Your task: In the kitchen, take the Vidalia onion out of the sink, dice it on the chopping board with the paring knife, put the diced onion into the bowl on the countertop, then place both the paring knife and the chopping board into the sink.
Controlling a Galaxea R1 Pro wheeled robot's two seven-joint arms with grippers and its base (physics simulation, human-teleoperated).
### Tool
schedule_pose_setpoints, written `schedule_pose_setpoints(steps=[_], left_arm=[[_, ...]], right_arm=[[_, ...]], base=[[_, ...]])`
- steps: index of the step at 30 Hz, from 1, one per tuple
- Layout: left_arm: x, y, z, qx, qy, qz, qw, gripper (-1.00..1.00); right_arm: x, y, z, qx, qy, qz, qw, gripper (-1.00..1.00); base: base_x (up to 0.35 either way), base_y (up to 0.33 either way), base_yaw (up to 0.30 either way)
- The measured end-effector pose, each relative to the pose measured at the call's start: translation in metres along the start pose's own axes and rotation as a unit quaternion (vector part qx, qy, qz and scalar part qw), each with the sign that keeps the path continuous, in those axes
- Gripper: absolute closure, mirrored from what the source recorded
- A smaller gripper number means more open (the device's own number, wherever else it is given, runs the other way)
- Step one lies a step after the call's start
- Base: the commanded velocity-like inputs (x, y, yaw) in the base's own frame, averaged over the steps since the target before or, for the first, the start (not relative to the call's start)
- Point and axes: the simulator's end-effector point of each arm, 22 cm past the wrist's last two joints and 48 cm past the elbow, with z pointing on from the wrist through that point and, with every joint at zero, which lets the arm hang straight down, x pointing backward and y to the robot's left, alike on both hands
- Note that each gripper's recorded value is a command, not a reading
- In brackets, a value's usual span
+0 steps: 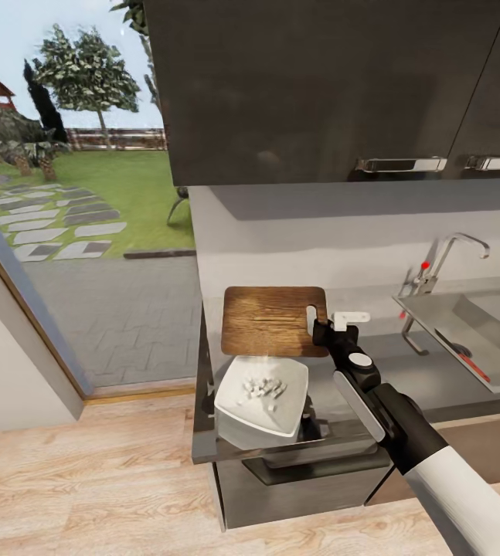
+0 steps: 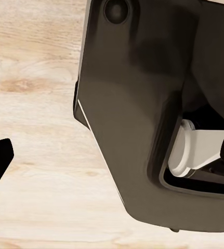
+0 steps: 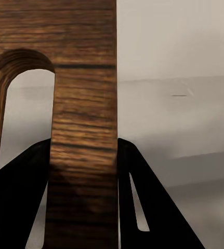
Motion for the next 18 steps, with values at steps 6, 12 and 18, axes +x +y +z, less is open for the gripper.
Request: schedule_pose_setpoints(steps=[6, 12, 18], left_arm=[[0.000, 0.000, 0.000, 0.000, 0.000, 0.000, 1.0000, -1.00], [0.000, 0.000, 0.000, 0.000, 0.001, 0.000, 1.0000, -1.00], [0.000, -0.001, 0.000, 0.000, 0.000, 0.000, 1.0000, -1.00]], right_arm=[[0.000, 0.001, 0.000, -0.001, 0.000, 0.001, 1.0000, 1.00], [0.003, 0.022, -0.002, -0.045, 0.012, 0.005, 0.9989, 1.00], [-0.001, 0.035, -0.012, -0.066, 0.038, -0.014, 0.9970, 1.00]], base=[[0.000, 0.000, 0.000], [0.000, 0.000, 0.000], [0.000, 0.000, 0.000]])
